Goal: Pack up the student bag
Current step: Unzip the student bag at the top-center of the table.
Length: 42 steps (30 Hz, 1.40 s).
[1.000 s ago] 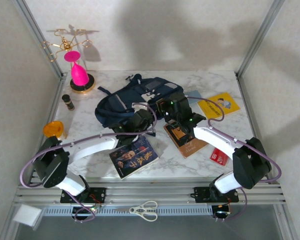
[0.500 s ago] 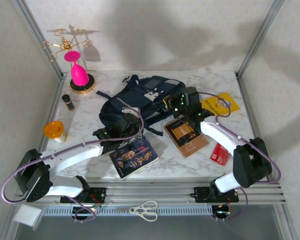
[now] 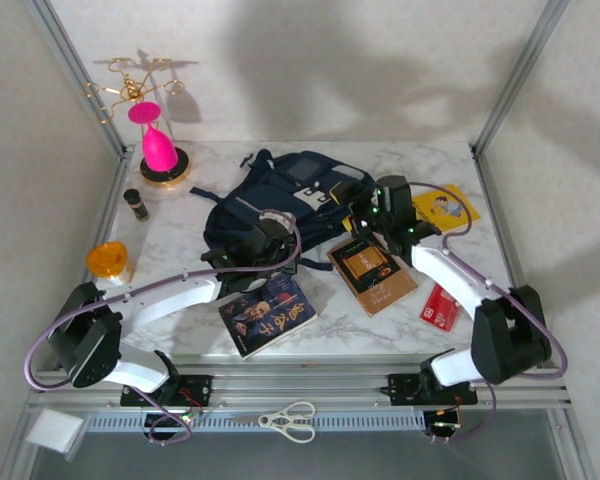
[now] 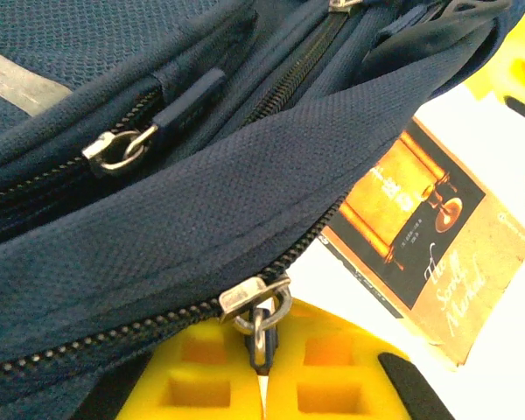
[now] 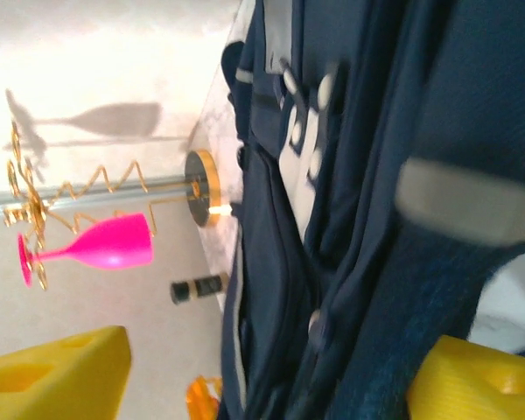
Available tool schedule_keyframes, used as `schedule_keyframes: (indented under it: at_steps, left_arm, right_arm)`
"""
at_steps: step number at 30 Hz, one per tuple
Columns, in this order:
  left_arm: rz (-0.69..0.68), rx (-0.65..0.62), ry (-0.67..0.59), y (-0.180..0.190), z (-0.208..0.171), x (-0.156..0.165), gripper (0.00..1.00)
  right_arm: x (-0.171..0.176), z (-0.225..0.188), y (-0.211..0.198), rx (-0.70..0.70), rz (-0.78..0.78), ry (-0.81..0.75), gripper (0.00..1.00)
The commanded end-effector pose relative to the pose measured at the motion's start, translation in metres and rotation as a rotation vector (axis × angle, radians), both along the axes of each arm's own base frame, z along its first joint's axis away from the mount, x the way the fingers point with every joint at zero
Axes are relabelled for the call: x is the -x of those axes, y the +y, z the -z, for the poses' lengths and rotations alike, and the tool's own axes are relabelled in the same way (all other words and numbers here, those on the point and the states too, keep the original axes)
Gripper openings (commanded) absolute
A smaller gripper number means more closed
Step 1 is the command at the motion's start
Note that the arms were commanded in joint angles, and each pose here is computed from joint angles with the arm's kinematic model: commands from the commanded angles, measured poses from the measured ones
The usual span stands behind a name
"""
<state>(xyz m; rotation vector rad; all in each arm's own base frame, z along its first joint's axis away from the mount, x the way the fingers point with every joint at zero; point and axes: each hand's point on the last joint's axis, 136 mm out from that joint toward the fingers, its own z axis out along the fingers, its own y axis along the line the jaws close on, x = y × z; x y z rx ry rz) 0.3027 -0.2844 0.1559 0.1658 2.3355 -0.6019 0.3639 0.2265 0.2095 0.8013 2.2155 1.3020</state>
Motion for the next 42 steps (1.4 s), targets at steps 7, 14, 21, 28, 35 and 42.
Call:
schedule_keyframes:
  at_steps: [7,14,21,28,35,42]
  left_arm:
    - [0.035,0.102,-0.084,-0.022,-0.038,-0.016,0.00]
    - [0.036,0.108,-0.074,-0.022,-0.037,-0.015,0.00]
    - [0.013,0.055,-0.075,-0.008,-0.032,-0.012,0.00]
    - [-0.095,-0.005,-0.015,0.037,-0.014,0.003,0.00]
    - [-0.143,-0.002,0.033,0.070,-0.005,0.033,0.00]
    - [-0.166,0.003,0.060,0.077,0.003,0.039,0.00]
  right_arm:
    - [0.059,0.012,0.049,-0.186,-0.110,0.098,0.99]
    - [0.037,0.029,0.067,-0.273,-0.014,0.151,0.77]
    - [0.017,0.038,0.068,-0.212,0.024,0.112,0.27]
    - [0.005,0.016,0.104,-0.222,-0.144,-0.013,0.00]
    - [0.001,0.012,0.147,-0.106,-0.350,-0.063,0.00]
    - [-0.029,0.031,0.091,-0.062,-0.366,-0.053,0.00]
